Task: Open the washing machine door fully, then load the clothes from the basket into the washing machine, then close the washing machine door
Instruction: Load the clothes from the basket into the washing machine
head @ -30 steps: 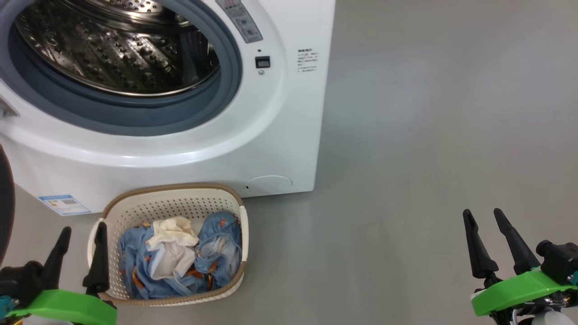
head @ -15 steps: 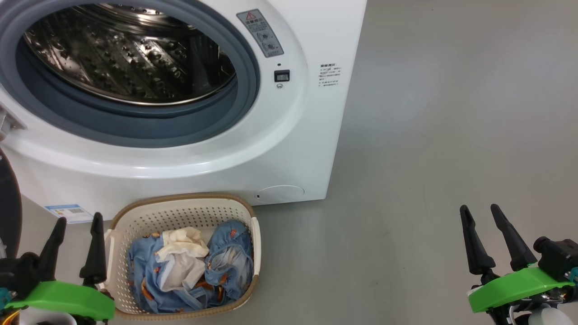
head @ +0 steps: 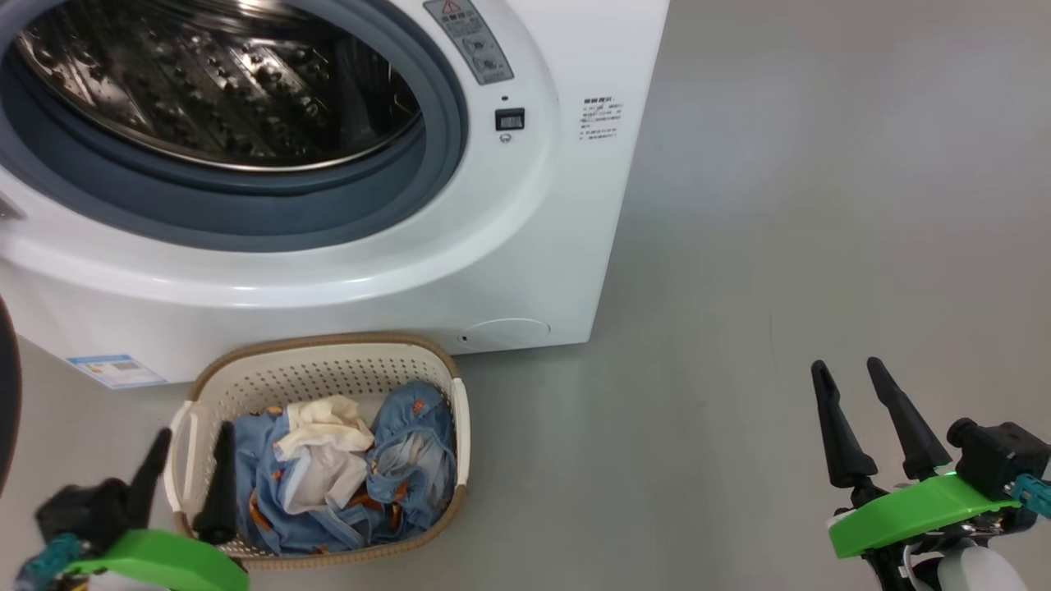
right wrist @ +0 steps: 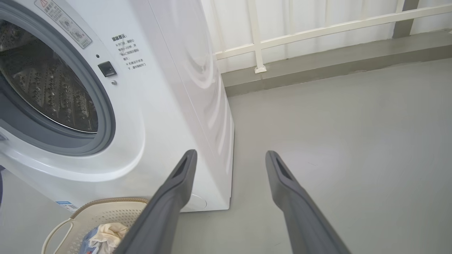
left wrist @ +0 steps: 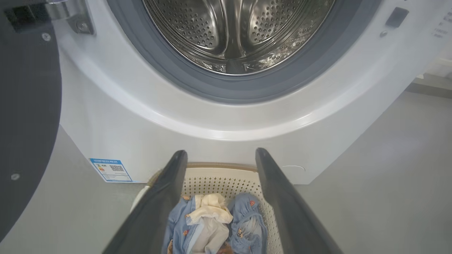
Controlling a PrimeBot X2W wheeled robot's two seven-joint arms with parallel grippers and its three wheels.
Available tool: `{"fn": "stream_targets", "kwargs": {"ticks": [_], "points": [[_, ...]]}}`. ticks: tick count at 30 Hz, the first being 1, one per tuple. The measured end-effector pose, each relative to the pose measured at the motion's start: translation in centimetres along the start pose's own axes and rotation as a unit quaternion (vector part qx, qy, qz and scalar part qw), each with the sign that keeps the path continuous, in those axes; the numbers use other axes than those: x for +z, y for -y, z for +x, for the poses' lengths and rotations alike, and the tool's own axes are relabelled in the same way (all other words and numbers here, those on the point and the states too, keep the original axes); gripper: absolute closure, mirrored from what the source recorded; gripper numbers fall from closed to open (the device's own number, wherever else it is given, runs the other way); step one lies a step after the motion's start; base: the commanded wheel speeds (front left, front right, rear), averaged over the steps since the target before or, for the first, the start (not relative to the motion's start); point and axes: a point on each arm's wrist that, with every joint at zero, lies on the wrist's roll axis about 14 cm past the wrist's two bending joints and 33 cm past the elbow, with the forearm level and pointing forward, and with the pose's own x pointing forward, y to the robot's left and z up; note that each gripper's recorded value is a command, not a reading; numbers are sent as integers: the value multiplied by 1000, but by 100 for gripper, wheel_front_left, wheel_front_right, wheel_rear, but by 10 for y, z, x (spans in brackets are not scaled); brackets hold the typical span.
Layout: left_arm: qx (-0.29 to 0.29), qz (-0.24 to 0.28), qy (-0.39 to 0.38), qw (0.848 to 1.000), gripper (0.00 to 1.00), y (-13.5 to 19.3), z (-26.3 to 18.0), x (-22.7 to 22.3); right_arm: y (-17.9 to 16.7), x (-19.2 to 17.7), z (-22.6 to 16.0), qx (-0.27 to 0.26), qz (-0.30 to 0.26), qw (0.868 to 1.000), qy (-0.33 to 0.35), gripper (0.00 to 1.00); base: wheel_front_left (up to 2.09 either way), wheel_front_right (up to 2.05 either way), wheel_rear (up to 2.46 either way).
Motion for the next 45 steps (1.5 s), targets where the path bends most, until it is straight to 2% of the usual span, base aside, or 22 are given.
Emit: {"fn": "stream_targets", "kwargs": {"ticks": [13,24,37,45], "points": [[-31,-13,-152,988,0,22,9,-98,-3,-19,21,-3,9,1000,-17,0,0,0,0],[-52,3,-230,972,0,20,51,-146,-3,-43,51,-4,4,999,-35,0,0,0,0],[-80,5,-325,942,0,17,87,-216,3,-84,85,-11,6,998,-62,0,0,0,0],[-88,-5,-380,921,0,13,86,-257,12,-106,93,-21,3,997,-78,0,0,0,0]]}}
